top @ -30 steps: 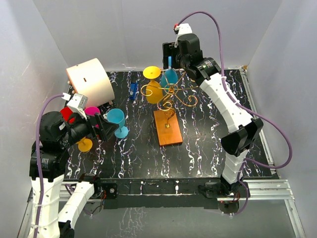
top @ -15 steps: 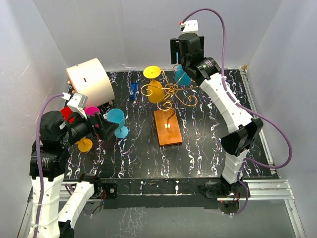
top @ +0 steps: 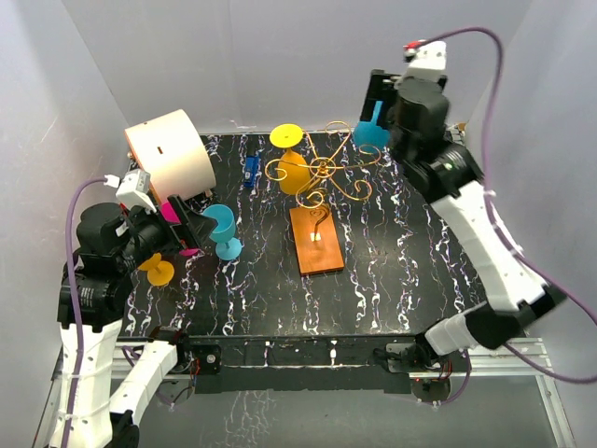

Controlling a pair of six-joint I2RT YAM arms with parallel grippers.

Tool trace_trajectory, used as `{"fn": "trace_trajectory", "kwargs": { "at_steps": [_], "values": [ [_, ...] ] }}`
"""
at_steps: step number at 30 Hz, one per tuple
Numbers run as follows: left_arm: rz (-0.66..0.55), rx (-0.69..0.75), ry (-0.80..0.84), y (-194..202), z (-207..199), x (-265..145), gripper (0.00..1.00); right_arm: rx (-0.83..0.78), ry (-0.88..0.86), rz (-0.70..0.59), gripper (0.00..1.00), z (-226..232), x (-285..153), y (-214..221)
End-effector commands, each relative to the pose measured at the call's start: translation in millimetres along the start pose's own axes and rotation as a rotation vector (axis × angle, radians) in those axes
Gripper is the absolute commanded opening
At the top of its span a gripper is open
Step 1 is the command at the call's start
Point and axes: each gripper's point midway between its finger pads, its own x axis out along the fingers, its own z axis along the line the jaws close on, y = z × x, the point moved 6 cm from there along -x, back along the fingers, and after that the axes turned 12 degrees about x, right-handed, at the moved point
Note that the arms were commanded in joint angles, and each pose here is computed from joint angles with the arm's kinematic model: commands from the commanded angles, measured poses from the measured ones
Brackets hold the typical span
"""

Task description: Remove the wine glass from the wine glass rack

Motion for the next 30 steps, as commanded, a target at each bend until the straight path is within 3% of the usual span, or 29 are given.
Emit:
{"fn": "trace_trajectory", "kwargs": {
  "at_steps": [1,9,12,18,24,30],
  "values": [
    [-0.074,-0.119,0.082,-14.9,-18.7,-8.8,0.99,0.247,-0.227,-0.162,0.52,3.7,-52.1,-57.1],
    [-0.198,-0.218,0.362,-41.3,-53.9,-17.8,0.99,0.446,-0.592,-0.237,0.52,2.9,-137.0,-102.8],
    [-0.259,-0.233,0.515,-53.0,-68.6,-22.9,0.99,0.509,-0.738,-0.208,0.52,8.6,-162.1,-108.7],
    [-0.36,-0.288,0.801,-75.6,-89.7,-33.1,0.99,0.682,-1.083,-0.032,0.51,37.3,-194.0,-94.3],
    [-0.376,-0.331,0.892,-78.2,-93.7,-37.5,0.99,0.909,-1.396,0.206,0.45,64.7,-206.8,-77.1],
    [-0.381,-0.366,0.879,-71.0,-90.7,-37.1,0.91,1.013,-1.455,0.277,0.45,75.7,-202.2,-64.6]
  ]
}}
